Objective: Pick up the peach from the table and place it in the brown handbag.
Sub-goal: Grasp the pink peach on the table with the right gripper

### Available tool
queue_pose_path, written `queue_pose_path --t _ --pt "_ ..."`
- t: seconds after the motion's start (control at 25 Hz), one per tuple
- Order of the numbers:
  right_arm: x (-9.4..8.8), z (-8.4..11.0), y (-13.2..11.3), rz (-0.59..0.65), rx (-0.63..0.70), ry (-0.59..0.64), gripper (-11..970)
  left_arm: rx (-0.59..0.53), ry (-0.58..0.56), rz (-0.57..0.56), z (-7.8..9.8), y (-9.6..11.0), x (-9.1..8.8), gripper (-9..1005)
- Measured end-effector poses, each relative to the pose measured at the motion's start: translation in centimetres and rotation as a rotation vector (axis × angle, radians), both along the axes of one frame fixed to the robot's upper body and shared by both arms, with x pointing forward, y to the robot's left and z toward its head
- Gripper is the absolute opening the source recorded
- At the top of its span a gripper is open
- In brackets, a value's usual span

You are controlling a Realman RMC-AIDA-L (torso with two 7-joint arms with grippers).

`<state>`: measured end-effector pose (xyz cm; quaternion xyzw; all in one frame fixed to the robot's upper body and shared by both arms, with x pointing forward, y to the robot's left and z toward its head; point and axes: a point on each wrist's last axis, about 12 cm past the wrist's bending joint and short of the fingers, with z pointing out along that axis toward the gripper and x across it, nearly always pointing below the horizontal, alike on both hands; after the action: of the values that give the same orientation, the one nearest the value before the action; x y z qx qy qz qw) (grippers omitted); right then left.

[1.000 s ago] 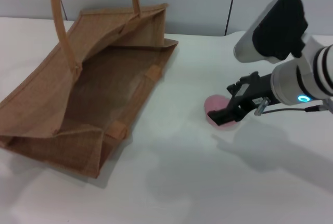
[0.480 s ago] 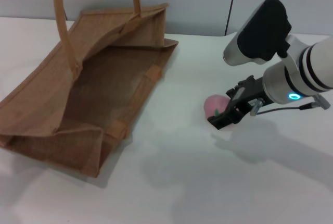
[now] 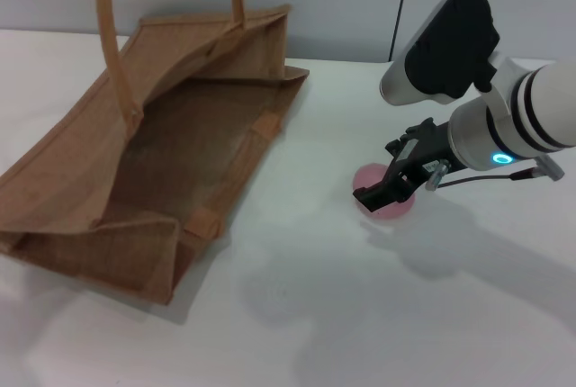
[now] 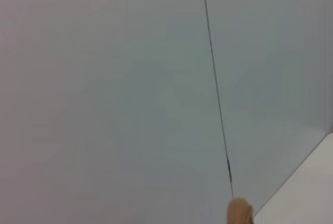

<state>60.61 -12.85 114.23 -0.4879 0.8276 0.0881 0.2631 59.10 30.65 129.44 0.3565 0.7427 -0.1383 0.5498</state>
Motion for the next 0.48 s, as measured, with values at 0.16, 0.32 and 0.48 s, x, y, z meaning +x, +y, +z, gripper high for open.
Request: queue_pose_path --t 0.16,0.32,0.48 --pt "0.3 -0.6 -0.2 -0.013 -0.01 0.002 849 0.005 0.003 -0.012 0.0 -0.4 0.1 125" --pt "0.6 -1.2 -0.2 -0.017 -0.028 0.013 843 0.008 0.005 -0.018 -0.1 -0.5 0.1 125" --pt "0.6 -1.5 -0.1 -0.013 -0.042 0.02 836 0.006 0.011 -0.019 -0.2 -0.6 0.2 125"
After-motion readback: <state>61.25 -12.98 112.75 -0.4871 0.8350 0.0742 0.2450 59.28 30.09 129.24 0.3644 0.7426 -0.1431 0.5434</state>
